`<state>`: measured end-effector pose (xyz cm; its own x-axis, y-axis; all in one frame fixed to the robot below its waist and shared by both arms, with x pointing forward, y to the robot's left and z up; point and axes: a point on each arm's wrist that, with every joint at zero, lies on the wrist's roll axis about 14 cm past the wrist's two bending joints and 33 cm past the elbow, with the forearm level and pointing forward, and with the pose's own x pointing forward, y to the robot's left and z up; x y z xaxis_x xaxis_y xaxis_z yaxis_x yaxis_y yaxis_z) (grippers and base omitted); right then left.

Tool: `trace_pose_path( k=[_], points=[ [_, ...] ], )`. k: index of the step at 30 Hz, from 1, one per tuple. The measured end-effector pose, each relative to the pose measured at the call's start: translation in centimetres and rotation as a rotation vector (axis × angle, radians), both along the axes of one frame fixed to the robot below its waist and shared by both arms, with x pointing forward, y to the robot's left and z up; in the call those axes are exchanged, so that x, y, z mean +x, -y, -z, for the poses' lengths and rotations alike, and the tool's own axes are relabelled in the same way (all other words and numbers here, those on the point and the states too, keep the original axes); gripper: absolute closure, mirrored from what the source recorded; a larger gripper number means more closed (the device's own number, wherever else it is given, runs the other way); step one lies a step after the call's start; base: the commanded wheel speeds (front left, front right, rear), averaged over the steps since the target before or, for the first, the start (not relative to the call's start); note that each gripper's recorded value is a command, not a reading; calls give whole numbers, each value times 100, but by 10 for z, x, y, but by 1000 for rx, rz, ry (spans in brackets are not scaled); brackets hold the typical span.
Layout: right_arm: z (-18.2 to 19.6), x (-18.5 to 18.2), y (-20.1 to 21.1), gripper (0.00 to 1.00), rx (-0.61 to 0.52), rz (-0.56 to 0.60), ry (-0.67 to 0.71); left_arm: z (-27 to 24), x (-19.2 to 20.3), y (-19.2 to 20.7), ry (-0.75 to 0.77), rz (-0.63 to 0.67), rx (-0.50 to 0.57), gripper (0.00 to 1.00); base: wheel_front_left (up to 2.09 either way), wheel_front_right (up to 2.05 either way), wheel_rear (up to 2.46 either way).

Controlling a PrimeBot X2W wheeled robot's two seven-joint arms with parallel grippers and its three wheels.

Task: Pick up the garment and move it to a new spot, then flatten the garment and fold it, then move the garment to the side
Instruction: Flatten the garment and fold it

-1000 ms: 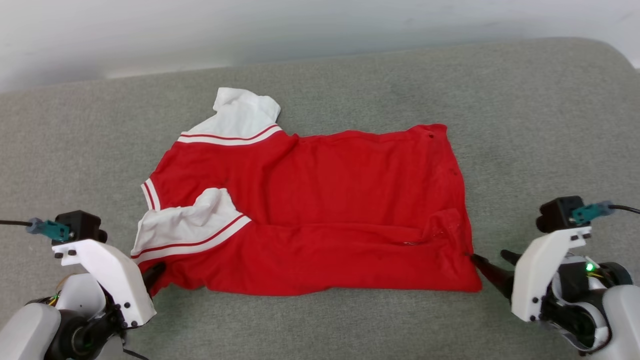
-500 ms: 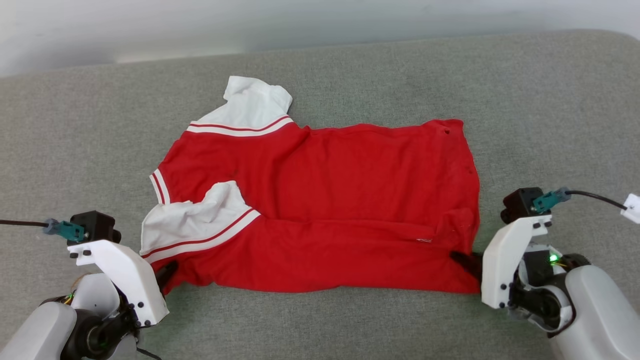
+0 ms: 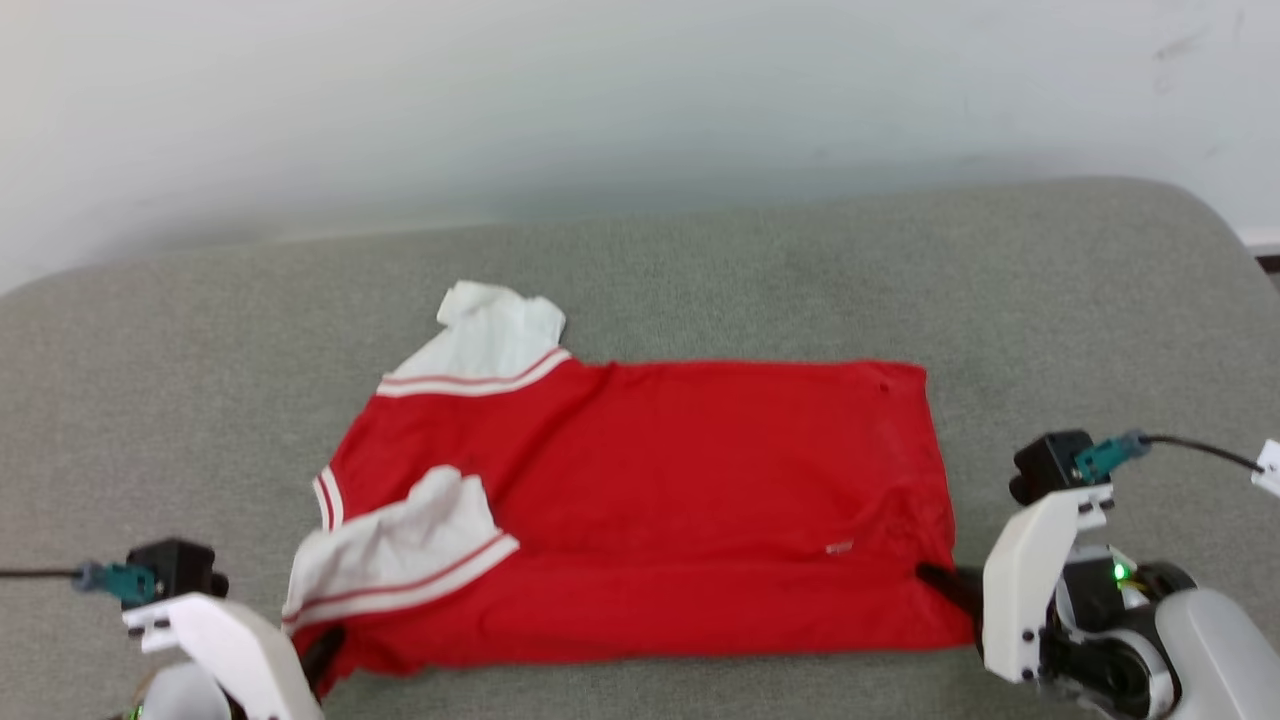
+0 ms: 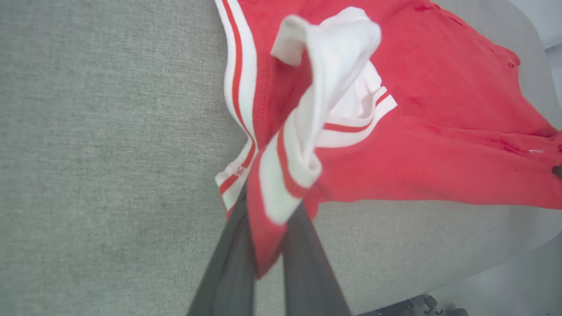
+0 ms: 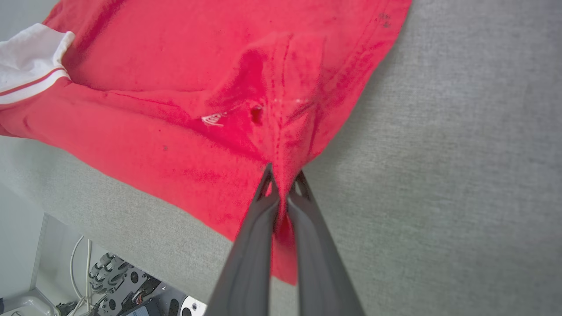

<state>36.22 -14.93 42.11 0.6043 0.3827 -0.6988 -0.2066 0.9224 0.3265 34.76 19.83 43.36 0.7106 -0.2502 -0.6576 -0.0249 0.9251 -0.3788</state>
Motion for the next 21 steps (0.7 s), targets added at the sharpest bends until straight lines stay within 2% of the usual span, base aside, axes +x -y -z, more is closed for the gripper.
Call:
trace_pose_path(
  k=[5,9,10,11,12,13,17,21],
  points=[
    [-4,-22,7,100,-5,3,-8,6,-33,-1,-44,-22,-10,100,0,0,0],
    [12,-40,16,100,-40,16,-65,23,-53,14,-118,-22,-67,100,0,0,0],
    [16,-43,16,92,-45,19,-74,25,-54,16,-119,-26,-78,100,0,0,0],
    [18,-44,16,62,-48,25,-75,27,-52,17,-112,-35,-81,100,0,0,0],
    [20,-44,17,0,-60,28,-68,30,-52,17,-120,-37,-82,65,0,0,0],
    [20,-43,17,0,-58,35,-60,35,-54,18,-132,-28,-76,0,0,0,0],
    [10,-30,16,0,-42,66,47,30,-39,16,-69,-43,-68,0,0,0,0],
    [-21,-9,27,0,-79,108,257,8,-14,2,68,-62,6,0,0,0,0]
  ],
)
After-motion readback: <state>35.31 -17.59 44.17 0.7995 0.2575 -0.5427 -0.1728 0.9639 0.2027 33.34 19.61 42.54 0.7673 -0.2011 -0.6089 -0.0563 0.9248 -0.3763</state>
